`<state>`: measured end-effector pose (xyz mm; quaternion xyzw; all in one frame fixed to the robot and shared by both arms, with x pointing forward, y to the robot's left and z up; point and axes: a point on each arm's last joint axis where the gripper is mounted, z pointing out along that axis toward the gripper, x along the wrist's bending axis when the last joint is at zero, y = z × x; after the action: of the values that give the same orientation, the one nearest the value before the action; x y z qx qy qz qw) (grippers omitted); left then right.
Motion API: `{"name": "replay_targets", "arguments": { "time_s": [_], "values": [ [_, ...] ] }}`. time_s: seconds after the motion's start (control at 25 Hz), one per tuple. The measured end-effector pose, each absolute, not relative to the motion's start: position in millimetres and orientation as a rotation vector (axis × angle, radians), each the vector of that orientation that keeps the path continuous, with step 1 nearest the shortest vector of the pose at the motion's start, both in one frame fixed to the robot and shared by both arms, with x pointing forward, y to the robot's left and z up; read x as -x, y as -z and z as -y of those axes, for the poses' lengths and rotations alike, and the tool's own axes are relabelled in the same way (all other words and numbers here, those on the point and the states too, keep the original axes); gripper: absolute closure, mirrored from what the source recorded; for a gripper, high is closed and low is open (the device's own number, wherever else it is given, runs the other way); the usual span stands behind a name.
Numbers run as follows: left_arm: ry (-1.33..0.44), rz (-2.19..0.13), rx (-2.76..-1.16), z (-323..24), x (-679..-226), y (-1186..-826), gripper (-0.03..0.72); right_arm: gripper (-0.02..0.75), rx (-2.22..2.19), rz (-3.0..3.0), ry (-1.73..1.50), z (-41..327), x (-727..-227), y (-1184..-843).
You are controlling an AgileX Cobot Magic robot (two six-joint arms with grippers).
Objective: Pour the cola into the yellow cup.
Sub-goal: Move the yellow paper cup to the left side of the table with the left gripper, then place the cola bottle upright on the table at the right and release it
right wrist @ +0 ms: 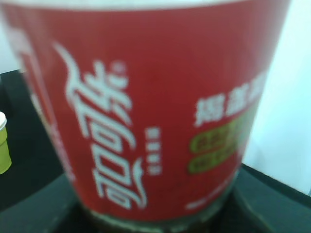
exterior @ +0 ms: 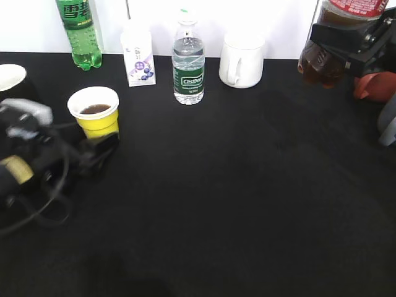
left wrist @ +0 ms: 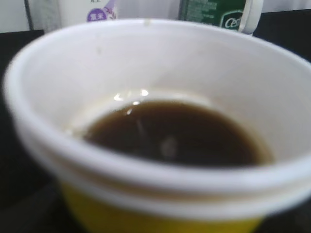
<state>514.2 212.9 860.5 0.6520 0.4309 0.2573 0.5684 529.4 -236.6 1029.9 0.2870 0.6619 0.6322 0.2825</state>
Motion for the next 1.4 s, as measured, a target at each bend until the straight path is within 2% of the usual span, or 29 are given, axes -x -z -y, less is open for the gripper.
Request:
{"name": "replay_targets", "arguments": {
  "time_s": [0.24, 0.64, 0.96, 1.04, 1.28, 1.4],
  "values": [
    [-0.621, -1.085, -1.6, -225.9, -472.9, -857.9, 0.06, 0.321, -0.769, -1.772, -1.694, 236.6, -529.4, -1029.9],
    [-0.589, -1.182, -1.592, -239.5, -421.7, -883.8, 0.084, 0.321, -0.826, -1.745, -1.679, 239.5, -532.1, -1029.4],
    [-0.668, -0.819, -1.403, -225.6, -426.8, -957.0, 0.097, 0.321, -0.992, -1.923, -1.551, 241.2, -557.0, -950.3],
    [-0.638, -0.739, -1.409, -219.4, -428.6, -965.1, 0.097, 0.321, -0.939, -1.946, -1.566, 238.1, -558.5, -938.6],
    [-0.633, -0.71, -1.409, -217.9, -427.2, -968.6, 0.097, 0.318, -0.944, -1.963, -1.602, 220.7, -560.5, -919.7],
    [-0.631, -0.706, -1.412, -217.6, -427.0, -968.5, 0.097, 0.252, -0.942, -1.951, -1.609, 219.9, -561.5, -919.0]
  ]
}}
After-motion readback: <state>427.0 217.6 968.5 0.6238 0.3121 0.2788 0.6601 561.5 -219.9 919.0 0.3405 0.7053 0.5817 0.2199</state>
